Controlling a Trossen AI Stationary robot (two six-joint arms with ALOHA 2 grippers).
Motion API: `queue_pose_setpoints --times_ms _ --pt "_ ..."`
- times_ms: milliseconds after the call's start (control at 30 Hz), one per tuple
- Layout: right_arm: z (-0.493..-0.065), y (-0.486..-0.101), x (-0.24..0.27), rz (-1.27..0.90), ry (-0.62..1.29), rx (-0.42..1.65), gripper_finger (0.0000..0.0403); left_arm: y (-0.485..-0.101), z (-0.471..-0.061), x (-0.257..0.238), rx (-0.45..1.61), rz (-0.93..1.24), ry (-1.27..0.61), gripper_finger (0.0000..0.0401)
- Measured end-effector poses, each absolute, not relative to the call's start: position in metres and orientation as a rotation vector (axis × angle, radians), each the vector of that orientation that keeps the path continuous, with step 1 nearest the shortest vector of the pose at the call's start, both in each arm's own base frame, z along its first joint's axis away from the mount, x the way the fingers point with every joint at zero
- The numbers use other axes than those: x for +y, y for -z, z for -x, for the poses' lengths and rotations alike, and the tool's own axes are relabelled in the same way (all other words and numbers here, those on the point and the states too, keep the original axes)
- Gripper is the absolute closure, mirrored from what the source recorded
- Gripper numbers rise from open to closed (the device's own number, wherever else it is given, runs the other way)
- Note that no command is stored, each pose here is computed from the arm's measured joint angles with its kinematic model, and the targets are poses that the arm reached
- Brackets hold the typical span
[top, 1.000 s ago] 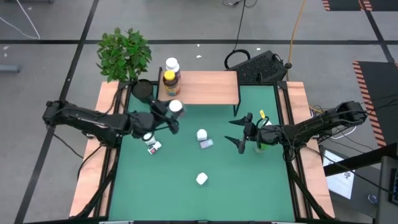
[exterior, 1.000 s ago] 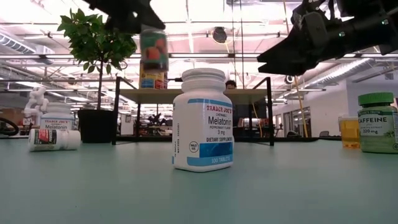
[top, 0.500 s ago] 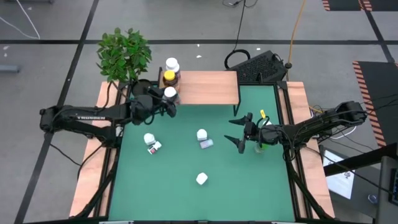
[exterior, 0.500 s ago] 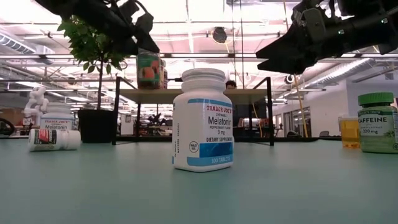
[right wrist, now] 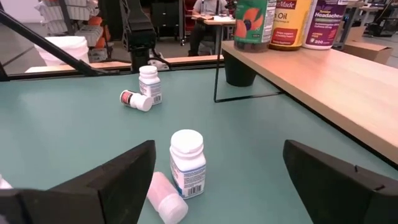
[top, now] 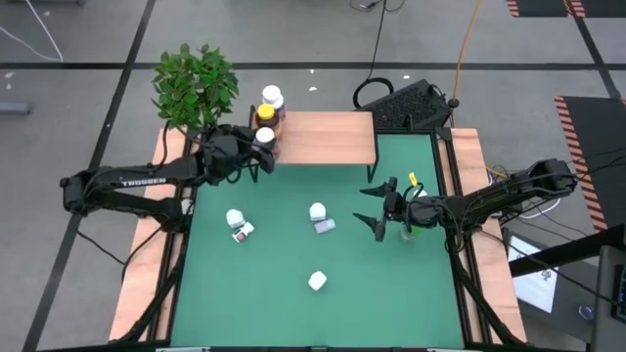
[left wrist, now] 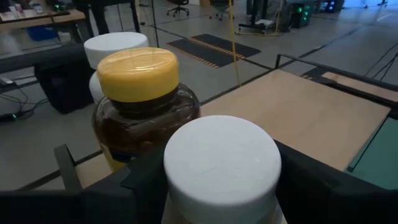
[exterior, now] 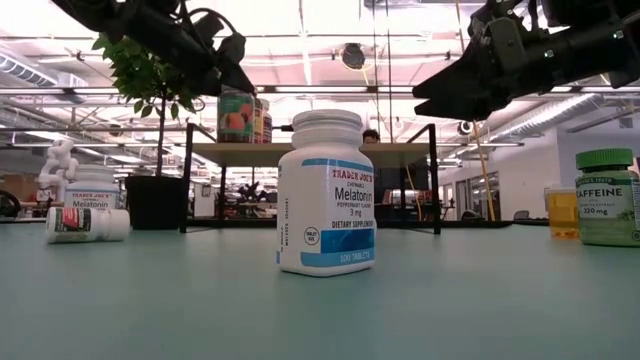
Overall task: Pick and place medicine bottles onto shelf by color
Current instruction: Put the large green pill bottle pill on the shelf
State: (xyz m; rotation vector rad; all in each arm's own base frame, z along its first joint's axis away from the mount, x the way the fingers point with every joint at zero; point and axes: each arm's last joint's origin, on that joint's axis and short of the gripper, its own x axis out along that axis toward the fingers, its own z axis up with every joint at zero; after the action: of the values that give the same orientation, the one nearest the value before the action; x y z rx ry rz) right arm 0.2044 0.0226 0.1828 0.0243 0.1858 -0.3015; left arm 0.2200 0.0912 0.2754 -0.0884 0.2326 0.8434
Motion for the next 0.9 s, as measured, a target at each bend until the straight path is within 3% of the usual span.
queue_pose_setpoints --times_ms 233,900 --pt "-0.204 -0.183 0.023 -0.026 0.301 0.183 0.0055 -0.275 -0.218 0.095 0.228 0.101 -0.863 0.0137" --pt "-0.203 -0.178 0.022 -0.021 0.309 0.233 0.0055 -0.278 -0.228 0.069 0.247 -0.023 -0.739 0.0137"
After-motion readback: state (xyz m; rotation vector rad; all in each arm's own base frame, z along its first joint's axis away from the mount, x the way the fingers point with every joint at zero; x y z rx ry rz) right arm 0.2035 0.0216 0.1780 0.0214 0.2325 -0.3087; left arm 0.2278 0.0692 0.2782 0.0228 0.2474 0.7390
